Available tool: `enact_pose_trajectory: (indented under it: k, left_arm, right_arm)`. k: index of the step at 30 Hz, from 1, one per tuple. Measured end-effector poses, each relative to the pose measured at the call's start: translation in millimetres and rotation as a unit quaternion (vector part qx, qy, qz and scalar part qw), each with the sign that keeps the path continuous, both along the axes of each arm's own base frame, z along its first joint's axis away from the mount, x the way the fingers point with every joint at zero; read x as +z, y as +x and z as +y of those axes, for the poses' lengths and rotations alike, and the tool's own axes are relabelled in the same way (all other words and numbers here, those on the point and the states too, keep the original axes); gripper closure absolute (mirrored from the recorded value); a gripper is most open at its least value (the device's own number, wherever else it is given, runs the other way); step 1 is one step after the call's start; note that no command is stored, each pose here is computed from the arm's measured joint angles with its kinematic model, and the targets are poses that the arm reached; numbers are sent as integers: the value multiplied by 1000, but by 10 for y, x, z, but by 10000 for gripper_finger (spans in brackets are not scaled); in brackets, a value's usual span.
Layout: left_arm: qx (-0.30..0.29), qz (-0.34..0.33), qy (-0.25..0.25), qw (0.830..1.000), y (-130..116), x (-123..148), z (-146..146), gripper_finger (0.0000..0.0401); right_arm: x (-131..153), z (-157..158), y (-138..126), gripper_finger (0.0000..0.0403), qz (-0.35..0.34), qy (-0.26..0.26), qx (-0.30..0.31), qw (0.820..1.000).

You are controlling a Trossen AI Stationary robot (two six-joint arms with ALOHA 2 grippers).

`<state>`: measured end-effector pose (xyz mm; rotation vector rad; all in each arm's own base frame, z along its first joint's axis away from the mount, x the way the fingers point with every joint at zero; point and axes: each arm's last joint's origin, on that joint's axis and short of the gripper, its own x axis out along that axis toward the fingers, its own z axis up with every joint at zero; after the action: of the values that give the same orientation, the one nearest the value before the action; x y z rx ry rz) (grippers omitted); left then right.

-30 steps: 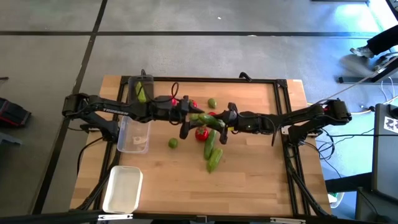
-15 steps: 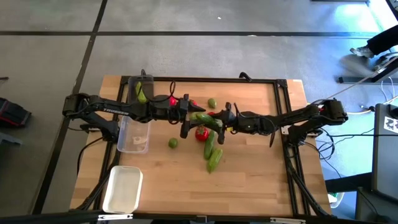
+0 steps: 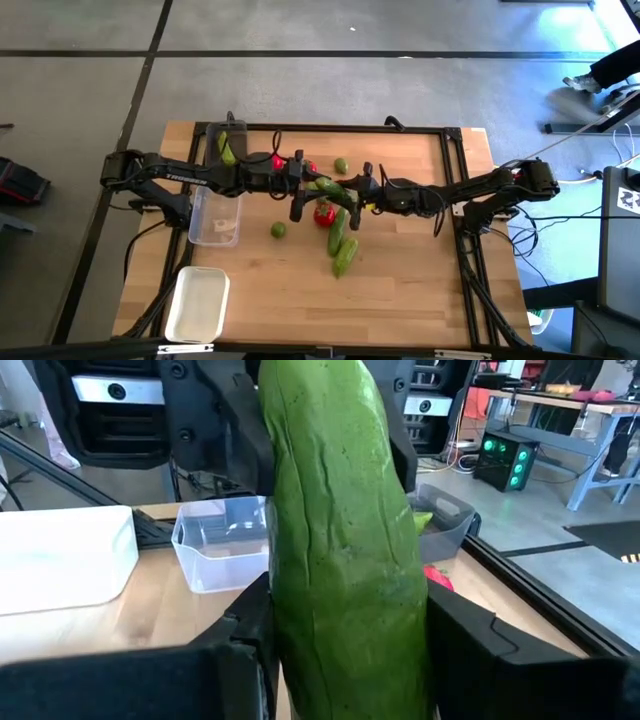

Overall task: Sort produce into baskets
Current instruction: Put the cucumber into the black bin

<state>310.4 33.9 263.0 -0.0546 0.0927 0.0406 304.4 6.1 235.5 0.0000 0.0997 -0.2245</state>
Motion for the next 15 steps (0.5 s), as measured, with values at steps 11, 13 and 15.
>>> enact_pose_trajectory:
  k: [11,13,15]
  left_arm:
    - [-1,7,8,1000,-22,9,-4,250]
    - [4,11,8,1000,-63,46,-1,246]
    - [14,14,9,1000,-115,95,12,245]
  right_arm:
    - [38,-2,-37,139,5,2,-2,1000]
    - [78,-6,-101,116,24,1,-2,1000]
    - [124,-10,-186,101,45,5,-4,999]
